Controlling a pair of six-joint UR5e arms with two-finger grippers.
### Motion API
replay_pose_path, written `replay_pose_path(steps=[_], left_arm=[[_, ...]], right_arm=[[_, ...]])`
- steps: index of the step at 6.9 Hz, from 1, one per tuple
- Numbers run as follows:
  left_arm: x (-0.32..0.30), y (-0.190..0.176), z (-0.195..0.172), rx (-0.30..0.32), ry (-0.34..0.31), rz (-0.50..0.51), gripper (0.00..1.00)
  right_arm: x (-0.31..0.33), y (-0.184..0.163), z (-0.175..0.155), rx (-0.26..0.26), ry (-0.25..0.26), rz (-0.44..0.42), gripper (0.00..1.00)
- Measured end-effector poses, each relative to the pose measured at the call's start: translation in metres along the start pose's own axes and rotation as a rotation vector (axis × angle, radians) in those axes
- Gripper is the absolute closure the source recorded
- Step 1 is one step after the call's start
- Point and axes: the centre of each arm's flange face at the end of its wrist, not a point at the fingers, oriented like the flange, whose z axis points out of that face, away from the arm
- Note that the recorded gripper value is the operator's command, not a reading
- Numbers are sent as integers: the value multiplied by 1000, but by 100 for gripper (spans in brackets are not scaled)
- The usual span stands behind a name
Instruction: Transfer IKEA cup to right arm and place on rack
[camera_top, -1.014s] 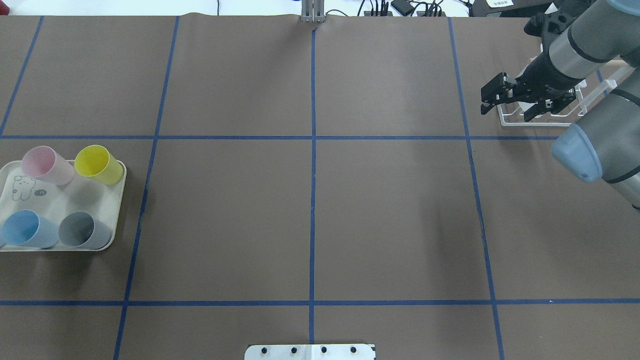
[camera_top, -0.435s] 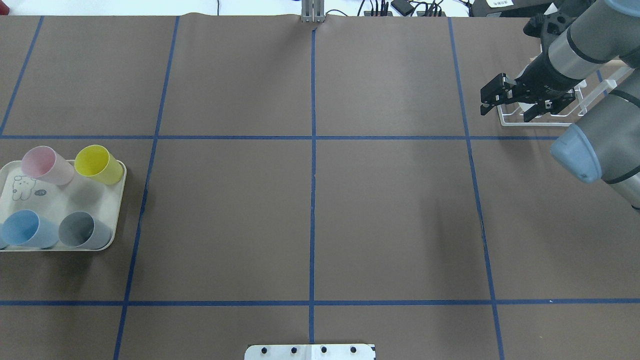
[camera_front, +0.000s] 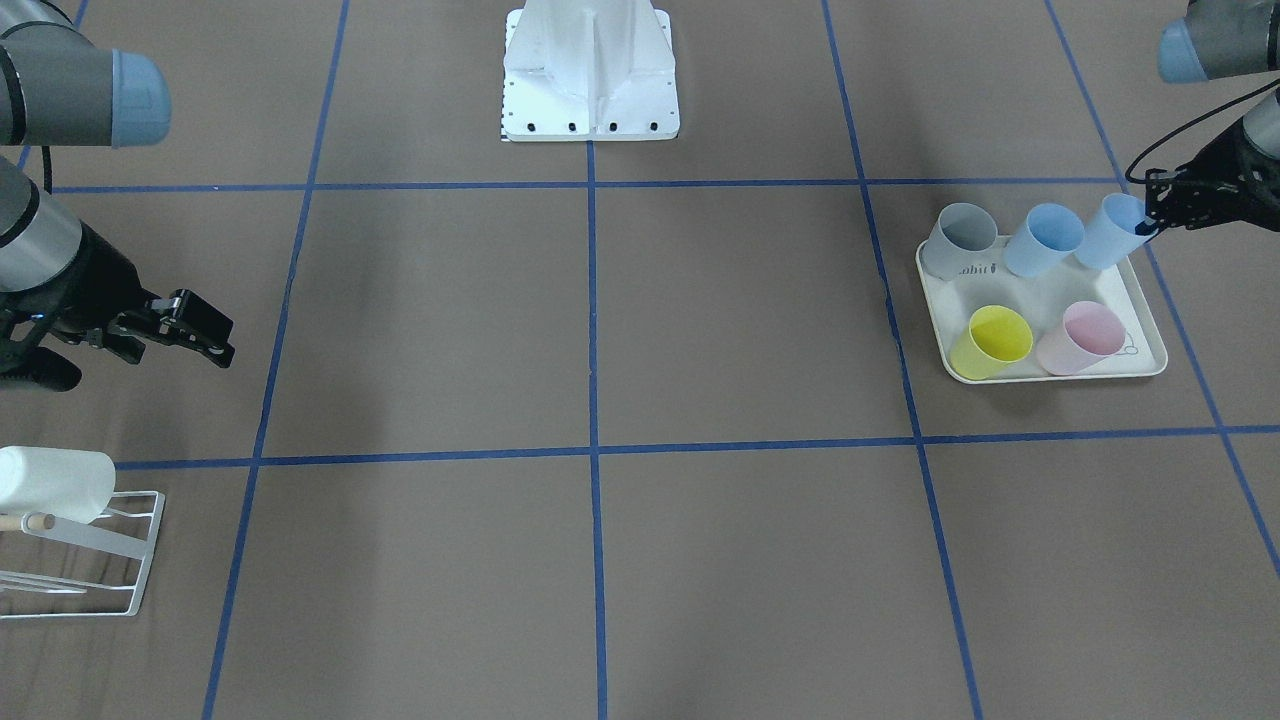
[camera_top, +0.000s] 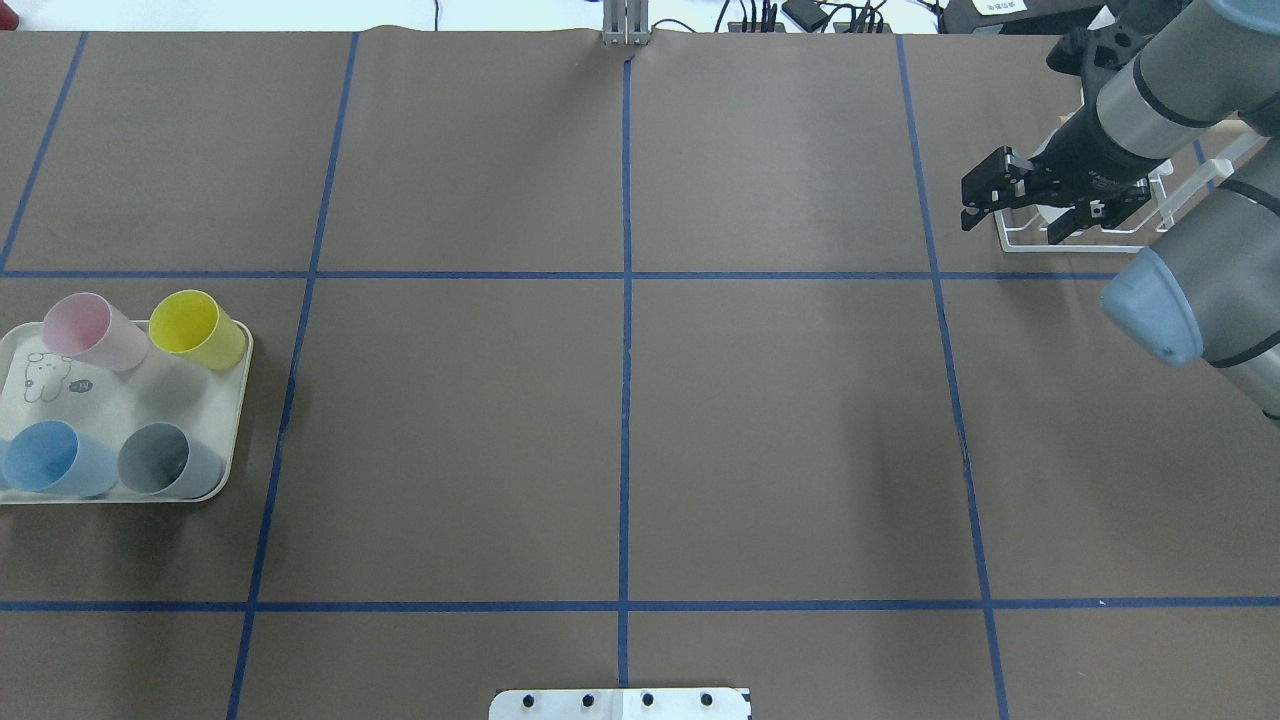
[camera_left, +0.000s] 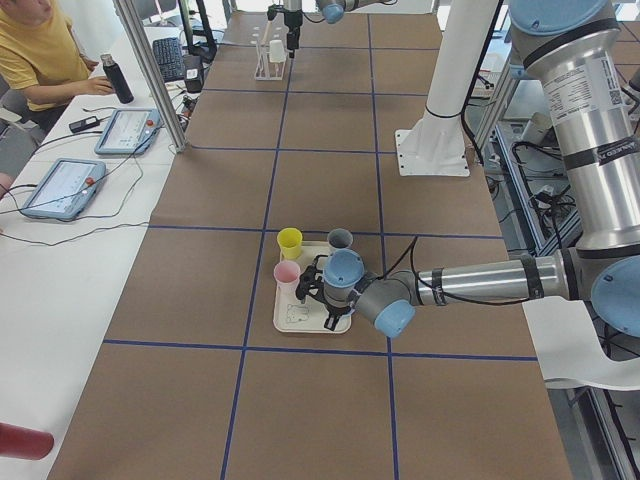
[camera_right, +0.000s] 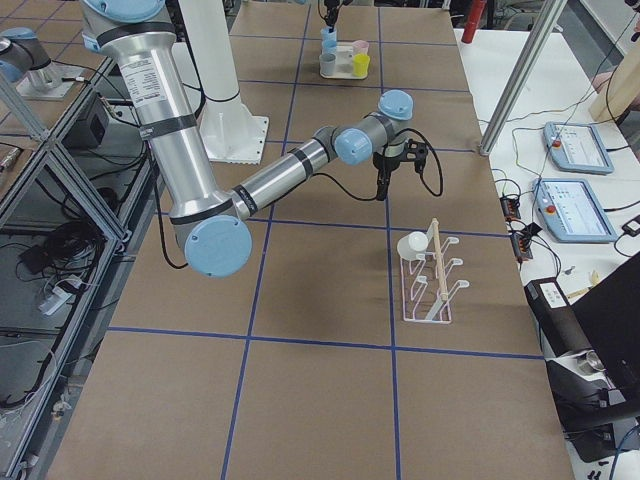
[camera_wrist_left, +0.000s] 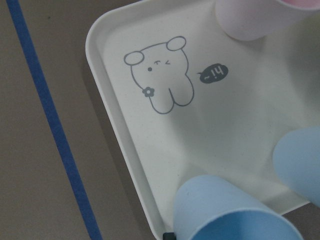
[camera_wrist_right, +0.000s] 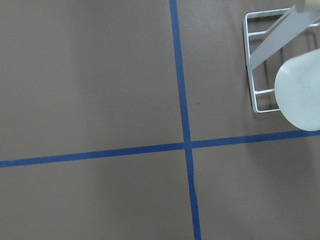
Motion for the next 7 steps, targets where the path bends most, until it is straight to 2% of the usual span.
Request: replay_pose_path(steps=[2, 4, 5, 6, 7], left_arm=[[-13, -12, -44, 115, -36, -37, 100], [-10, -46, -95, 261, -72, -76, 100], [5, -76, -114, 321, -45, -127, 100], [30, -116, -129, 366, 22, -185, 100], [66, -159, -140, 385, 113, -231, 100]], right_arm=[[-1, 0, 0, 2, 1, 0, 1], [-8, 3, 3, 6, 5, -6, 1], [-20, 9, 8, 13, 12, -15, 1], [-35, 18, 14, 28, 14, -23, 1], [-52, 28, 17, 49, -14, -13, 1]])
